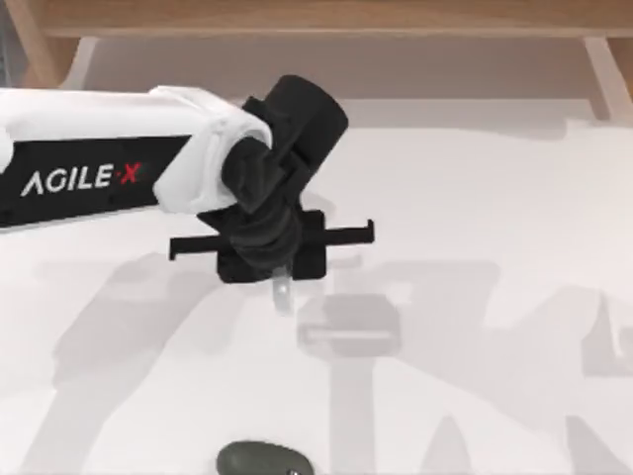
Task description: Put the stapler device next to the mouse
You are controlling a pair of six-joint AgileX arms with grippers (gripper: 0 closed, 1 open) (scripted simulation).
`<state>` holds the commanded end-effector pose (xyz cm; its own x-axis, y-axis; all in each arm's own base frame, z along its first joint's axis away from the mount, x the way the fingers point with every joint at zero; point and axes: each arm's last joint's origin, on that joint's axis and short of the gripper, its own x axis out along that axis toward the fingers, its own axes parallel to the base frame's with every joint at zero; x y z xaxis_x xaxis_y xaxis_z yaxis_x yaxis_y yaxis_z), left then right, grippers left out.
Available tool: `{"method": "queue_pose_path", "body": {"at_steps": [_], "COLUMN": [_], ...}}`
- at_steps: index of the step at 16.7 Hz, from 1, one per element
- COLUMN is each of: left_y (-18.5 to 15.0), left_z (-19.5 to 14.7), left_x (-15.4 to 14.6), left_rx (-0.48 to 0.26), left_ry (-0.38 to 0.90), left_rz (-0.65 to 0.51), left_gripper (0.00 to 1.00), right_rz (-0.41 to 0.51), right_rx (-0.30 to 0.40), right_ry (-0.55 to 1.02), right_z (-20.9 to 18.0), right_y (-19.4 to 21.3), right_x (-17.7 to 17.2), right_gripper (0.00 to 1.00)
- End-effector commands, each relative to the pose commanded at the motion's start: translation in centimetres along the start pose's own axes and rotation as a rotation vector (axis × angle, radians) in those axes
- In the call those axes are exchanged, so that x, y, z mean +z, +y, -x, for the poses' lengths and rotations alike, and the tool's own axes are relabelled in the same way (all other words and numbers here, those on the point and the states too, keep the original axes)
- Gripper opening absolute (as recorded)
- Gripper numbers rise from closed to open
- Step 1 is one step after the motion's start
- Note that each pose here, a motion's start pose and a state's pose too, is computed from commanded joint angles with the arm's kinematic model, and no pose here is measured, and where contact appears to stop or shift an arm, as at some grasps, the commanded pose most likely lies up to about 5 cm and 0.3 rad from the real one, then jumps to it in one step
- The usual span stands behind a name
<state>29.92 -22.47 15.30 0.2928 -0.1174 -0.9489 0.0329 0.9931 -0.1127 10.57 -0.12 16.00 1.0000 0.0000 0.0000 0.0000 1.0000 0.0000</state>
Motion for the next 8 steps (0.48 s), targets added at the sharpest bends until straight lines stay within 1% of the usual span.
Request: {"method": "queue_pose_path", "body": {"at_steps": [5,8], "left_y": [0.7,0.8], "left_z": [-2.5,-2.7], "left_x": [-1.4,-1.6], "left_rx": [0.051,0.057], "left_ry": [0.082,0.093], "left_rz": [-0.009,-0.009], "left_gripper": [0.0,0.0], "right_rz": [0.0,0.0], "right_rx": [0.0,0.0], "right_ry": [0.0,0.0], "right_z": [0.0,0.0], "right_y": [0.0,0.0], "right_x": [0.0,0.0], "right_gripper": [1.0,1.0]}}
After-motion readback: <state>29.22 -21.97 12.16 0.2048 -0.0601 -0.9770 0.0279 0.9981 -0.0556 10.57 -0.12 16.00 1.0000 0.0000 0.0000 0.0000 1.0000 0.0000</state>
